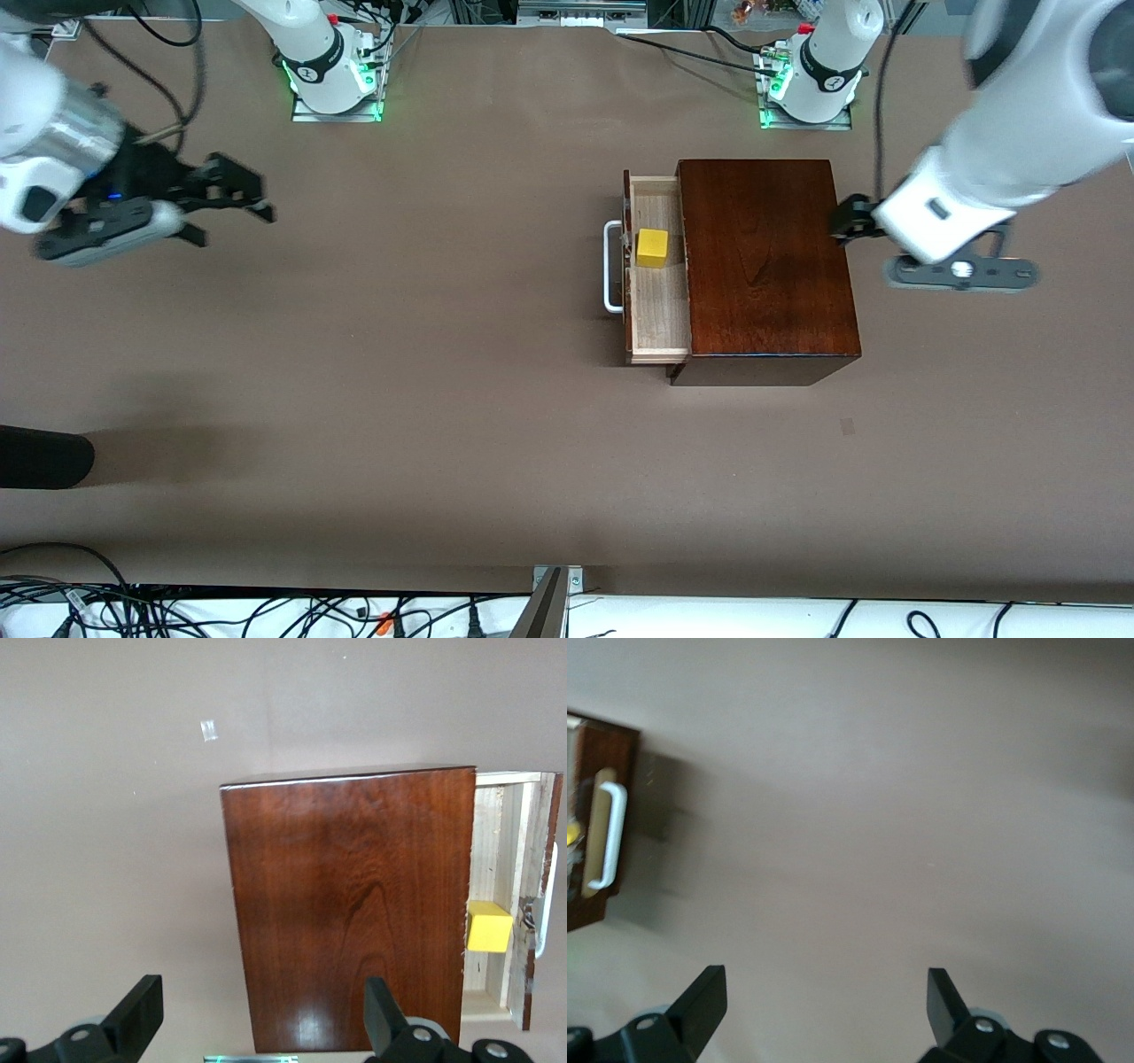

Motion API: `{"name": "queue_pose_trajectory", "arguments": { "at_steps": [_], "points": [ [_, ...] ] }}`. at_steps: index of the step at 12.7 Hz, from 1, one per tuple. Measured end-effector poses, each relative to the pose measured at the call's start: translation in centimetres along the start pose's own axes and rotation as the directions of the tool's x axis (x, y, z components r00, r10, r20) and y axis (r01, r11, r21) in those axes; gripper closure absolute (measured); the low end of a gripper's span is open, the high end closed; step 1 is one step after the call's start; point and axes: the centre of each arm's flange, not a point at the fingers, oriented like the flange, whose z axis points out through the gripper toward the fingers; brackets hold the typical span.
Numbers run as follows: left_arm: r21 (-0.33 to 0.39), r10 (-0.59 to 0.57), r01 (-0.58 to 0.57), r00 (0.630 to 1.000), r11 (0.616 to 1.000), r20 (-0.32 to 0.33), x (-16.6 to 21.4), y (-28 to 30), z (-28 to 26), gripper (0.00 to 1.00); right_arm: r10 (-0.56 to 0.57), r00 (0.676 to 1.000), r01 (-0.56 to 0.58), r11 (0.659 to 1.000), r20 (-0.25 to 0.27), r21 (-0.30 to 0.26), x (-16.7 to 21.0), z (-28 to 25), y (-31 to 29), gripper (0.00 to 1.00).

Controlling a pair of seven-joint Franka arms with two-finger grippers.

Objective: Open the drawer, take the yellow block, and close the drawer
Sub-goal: 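Release the handle and retract the left gripper while the right gripper approaches, then lower the right gripper over the yellow cube in the drawer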

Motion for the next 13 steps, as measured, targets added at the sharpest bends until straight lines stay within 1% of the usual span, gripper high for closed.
{"name": "queue_pose_trajectory", "arguments": {
  "at_steps": [1,2,3,4,6,7,9,11,13],
  "points": [
    [-0.032,0.011,-0.011,1.000,0.999,0.011,-0.2,-2.7,0.2,0.00,-0.049,0.999,0.049,0.999,0.014,0.004,0.2,0.8,-2.8,0.00],
    [-0.052,0.025,-0.024,1.000,0.998,0.012,-0.6,-5.7,0.6,0.00,-0.107,0.994,0.107,0.994,0.033,0.009,0.3,2.0,-6.2,0.00],
    [-0.060,0.024,-0.024,1.000,0.998,0.002,-1.0,-7.9,1.1,0.00,-0.159,0.987,0.158,0.987,0.039,0.011,0.4,3.3,-9.3,0.00],
    [-0.063,0.014,-0.015,1.000,0.998,-0.017,-1.6,-9.0,1.6,0.00,-0.202,0.979,0.201,0.979,0.036,0.012,0.8,4.8,-11.9,0.00],
    [-0.063,-0.001,-0.004,0.996,0.998,-0.088,-2.9,-9.4,2.3,0.00,-0.281,0.959,0.281,0.960,0.029,0.017,2.0,8.8,-16.2,0.00],
    [-0.059,-0.011,0.004,0.993,0.998,-0.116,-3.5,-9.5,2.5,0.00,-0.341,0.940,0.341,0.940,0.017,0.018,2.5,10.8,-18.4,0.00],
    [-0.042,-0.063,0.058,0.990,0.997,-0.129,-4.7,-9.6,2.5,0.00,-0.456,0.890,0.456,0.890,-0.015,-0.004,2.6,14.4,-23.7,0.00],
    [-0.033,-0.085,0.082,0.990,0.996,-0.111,-5.4,-9.3,2.4,0.00,-0.563,0.826,0.561,0.825,-0.023,-0.069,2.2,17.2,-29.3,0.00],
    [-0.033,-0.087,0.084,0.990,0.996,-0.110,-5.5,-9.2,2.3,0.00,-0.654,0.756,0.649,0.750,-0.006,-0.127,1.8,19.6,-34.6,0.00]
  ]
}}
